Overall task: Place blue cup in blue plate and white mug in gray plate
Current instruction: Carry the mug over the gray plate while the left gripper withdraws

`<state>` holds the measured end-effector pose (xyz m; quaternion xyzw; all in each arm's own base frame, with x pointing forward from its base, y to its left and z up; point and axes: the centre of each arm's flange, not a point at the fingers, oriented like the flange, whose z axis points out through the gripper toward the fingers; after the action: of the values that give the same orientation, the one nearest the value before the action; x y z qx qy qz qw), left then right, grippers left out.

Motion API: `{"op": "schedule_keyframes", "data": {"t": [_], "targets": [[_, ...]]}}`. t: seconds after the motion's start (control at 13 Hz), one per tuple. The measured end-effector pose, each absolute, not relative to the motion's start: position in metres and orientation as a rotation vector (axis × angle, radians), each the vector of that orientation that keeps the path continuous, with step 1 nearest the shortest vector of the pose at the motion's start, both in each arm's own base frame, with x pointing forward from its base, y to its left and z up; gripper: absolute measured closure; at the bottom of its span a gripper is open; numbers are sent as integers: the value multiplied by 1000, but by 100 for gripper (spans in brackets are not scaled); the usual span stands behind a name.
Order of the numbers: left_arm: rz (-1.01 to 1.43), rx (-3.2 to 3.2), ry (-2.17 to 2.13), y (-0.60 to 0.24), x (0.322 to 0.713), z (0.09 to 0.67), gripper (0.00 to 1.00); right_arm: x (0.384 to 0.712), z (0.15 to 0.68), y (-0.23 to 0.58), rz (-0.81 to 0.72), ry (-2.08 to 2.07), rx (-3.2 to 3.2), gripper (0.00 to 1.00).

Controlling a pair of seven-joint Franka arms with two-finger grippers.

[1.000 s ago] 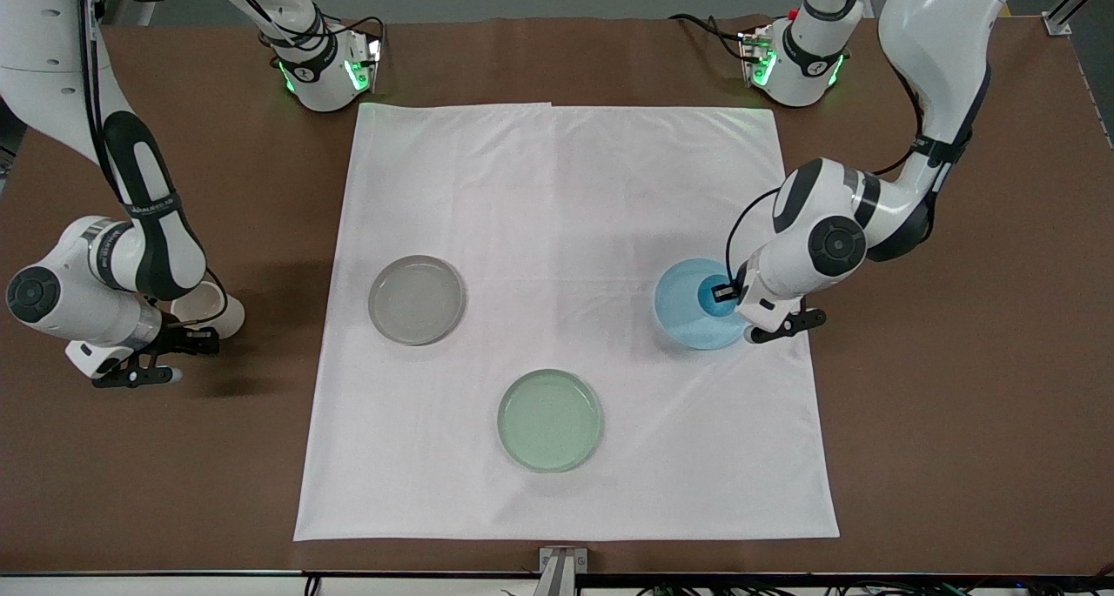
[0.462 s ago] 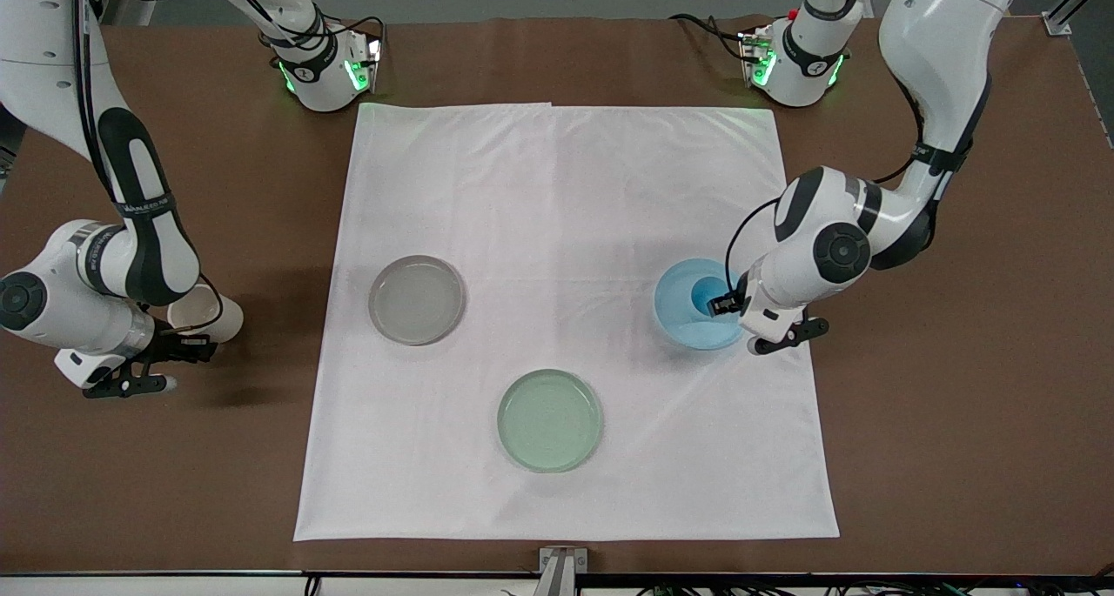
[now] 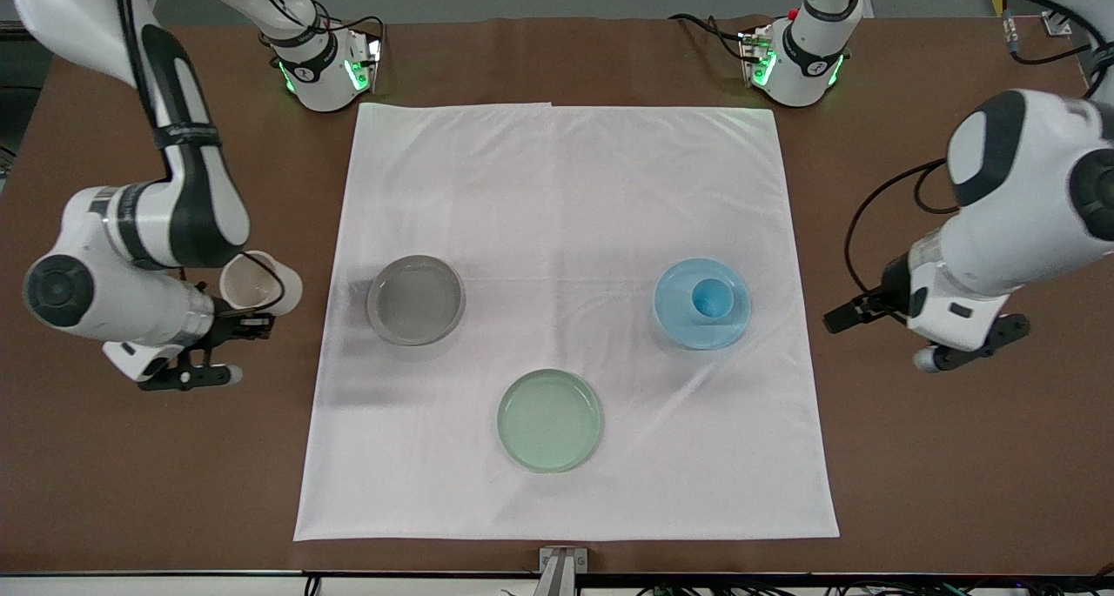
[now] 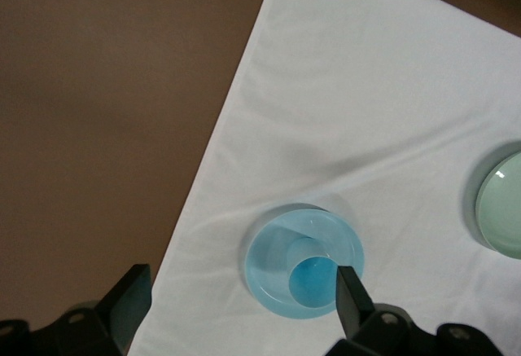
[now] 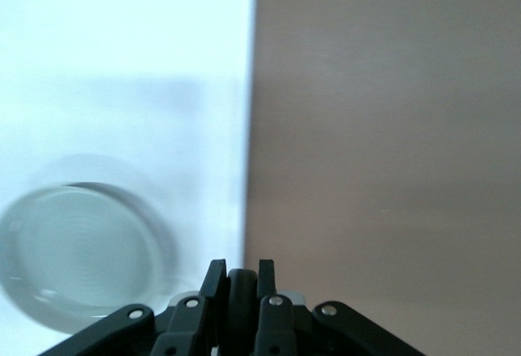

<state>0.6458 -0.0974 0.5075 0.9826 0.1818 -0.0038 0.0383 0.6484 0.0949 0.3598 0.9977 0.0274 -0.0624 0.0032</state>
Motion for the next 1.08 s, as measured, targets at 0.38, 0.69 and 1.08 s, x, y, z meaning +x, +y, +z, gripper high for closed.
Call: {"op": "schedule_keyframes", "data": {"t": [0.38, 0.69, 1.08], "targets": [[21, 3085, 334, -28, 617, 583, 0, 634, 336, 188, -170, 29, 3131, 81], [28, 3141, 165, -18, 577, 643, 0, 627, 278, 203, -174, 32, 3148, 81], [-19, 3172, 118, -11, 539, 668, 0, 612, 249, 230, -162, 18, 3141, 81]]}}
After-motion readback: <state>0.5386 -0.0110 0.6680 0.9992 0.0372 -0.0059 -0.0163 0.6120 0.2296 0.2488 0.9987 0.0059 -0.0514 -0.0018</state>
